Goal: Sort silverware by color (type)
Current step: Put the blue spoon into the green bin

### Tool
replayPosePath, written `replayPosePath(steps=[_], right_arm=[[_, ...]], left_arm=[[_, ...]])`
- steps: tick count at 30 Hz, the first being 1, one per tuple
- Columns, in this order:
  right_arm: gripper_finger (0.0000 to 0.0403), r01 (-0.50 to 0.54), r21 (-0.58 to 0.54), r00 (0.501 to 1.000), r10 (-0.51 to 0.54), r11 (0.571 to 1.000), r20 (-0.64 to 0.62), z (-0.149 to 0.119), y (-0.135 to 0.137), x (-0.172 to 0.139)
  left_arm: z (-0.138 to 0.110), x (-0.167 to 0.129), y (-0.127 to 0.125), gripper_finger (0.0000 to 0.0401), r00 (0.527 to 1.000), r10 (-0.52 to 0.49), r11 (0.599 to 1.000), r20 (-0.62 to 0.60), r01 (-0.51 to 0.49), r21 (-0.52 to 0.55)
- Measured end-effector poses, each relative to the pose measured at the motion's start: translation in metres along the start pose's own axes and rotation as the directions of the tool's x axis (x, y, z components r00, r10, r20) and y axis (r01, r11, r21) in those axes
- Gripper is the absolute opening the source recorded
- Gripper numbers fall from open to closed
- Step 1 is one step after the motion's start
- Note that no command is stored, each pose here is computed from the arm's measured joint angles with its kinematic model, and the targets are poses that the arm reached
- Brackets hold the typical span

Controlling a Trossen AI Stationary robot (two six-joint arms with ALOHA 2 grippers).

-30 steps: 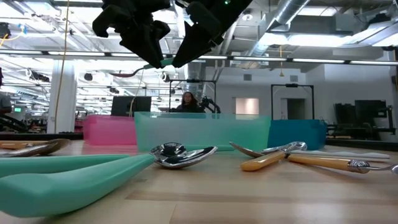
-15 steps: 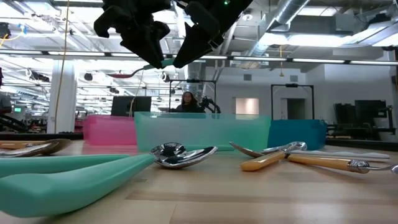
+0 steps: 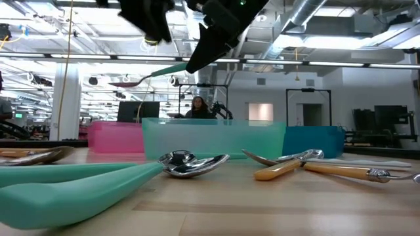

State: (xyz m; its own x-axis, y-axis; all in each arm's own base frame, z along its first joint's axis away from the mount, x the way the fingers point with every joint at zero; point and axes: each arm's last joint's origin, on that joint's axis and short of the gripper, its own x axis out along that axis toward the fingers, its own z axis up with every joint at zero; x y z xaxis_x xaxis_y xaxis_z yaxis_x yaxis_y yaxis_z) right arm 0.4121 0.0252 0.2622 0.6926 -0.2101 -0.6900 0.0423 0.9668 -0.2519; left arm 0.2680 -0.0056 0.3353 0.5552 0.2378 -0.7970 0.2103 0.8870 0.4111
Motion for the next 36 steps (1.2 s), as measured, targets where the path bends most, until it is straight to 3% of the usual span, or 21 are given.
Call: replayPosePath(steps=[7, 15, 20, 27, 29, 36], right_arm=[[0.0109, 0.022, 0.065, 1.0, -0.023, 0.998, 0.012, -0.009, -0.022, -0.018], [0.0114, 0.105, 0.287, 0.983, -0.143, 0.952, 0.116, -0.049, -0.033, -0.063], [0.0112, 0.092, 0.378, 0.967, -0.173, 0.921, 0.187, -0.076, -0.022, -0.054], [0.0114, 0.108, 0.391, 0.981, -0.163, 0.914, 0.11, -0.1, -0.014, -0.033], [0.0114, 0.098, 0.409, 0.974, -0.173, 0.907, 0.149, -0.098, -0.014, -0.025], [0.0115, 0.076, 0.391, 0.988, -0.122, 0.917, 0.093, -0.114, -0.012, 0.008]], left_arm=[[-0.024, -0.072, 0.009, 0.0161, 0.975, 0.063, 0.994, 0.212, -0.042, -0.103], [-0.053, -0.137, 0.01, 0.0161, 0.854, 0.129, 0.978, 0.504, -0.026, -0.207], [-0.059, -0.139, 0.003, 0.0161, 0.804, 0.114, 0.983, 0.583, -0.007, -0.182], [-0.063, -0.119, -0.008, 0.0161, 0.836, 0.077, 0.988, 0.543, 0.008, -0.153], [-0.064, -0.114, -0.01, 0.0161, 0.845, 0.071, 0.989, 0.53, 0.011, -0.149], [-0.064, -0.109, -0.012, 0.0161, 0.845, 0.072, 0.987, 0.53, 0.017, -0.162]])
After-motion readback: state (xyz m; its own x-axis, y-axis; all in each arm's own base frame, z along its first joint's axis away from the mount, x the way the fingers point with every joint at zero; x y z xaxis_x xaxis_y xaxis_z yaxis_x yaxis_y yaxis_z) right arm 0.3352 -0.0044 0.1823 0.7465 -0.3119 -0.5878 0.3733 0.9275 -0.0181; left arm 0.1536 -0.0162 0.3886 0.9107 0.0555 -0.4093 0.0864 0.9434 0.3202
